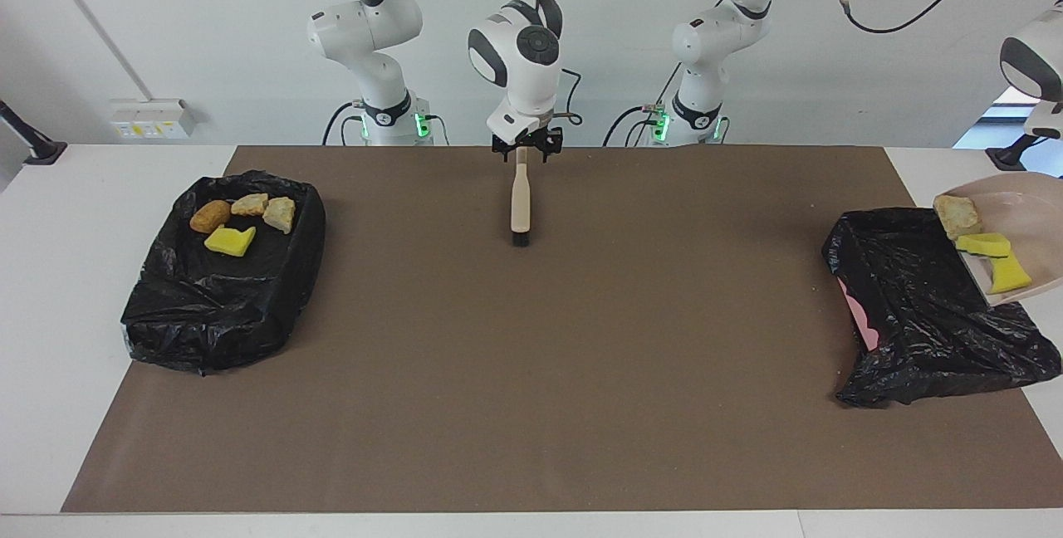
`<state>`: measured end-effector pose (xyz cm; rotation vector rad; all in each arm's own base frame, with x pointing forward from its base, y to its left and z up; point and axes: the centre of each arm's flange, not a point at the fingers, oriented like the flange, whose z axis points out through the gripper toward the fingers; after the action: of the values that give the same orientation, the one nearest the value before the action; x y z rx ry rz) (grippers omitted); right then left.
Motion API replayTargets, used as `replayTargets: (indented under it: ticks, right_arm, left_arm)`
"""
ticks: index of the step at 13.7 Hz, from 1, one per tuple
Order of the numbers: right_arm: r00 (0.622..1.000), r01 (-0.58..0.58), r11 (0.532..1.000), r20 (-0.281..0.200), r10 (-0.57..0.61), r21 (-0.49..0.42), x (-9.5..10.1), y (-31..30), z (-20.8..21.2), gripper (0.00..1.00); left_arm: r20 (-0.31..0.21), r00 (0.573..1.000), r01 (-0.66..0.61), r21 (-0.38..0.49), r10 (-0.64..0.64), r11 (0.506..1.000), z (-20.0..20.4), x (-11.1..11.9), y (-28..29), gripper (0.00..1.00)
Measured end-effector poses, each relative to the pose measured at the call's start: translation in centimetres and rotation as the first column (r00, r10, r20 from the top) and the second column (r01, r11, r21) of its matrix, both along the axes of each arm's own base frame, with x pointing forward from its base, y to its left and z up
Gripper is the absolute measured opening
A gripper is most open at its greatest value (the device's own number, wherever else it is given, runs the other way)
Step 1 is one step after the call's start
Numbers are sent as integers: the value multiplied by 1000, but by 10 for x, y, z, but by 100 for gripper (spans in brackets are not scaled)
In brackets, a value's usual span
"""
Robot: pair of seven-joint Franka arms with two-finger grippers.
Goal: Sweep and dump trash in bin
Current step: 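Tilt the dustpan over the black bag with the left gripper to dump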
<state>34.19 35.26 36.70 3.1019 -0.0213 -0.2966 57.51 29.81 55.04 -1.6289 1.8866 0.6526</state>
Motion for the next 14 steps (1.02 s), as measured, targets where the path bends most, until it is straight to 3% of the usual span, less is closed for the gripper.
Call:
replayTargets:
  ticks: [4,7,9,14]
  right_arm:
    - [991,97,994,84,-101,49,71,-45,40,100]
    - [985,110,993,133,-115,45,92,-59,57,100]
    - [982,110,993,149,-116,45,98,-61,67,100]
    - [975,100,994,191,-109,53,125,-83,99,100]
  left_arm:
    - [8,1000,-16,26,15,1000,1,-1,2,33]
    - [58,992,-112,10,112,994,3,-2,-6,33]
    - [93,970,-220,-58,225,974,11,-7,-26,33]
    - [63,876,-437,-317,479,842,2,-13,-110,33]
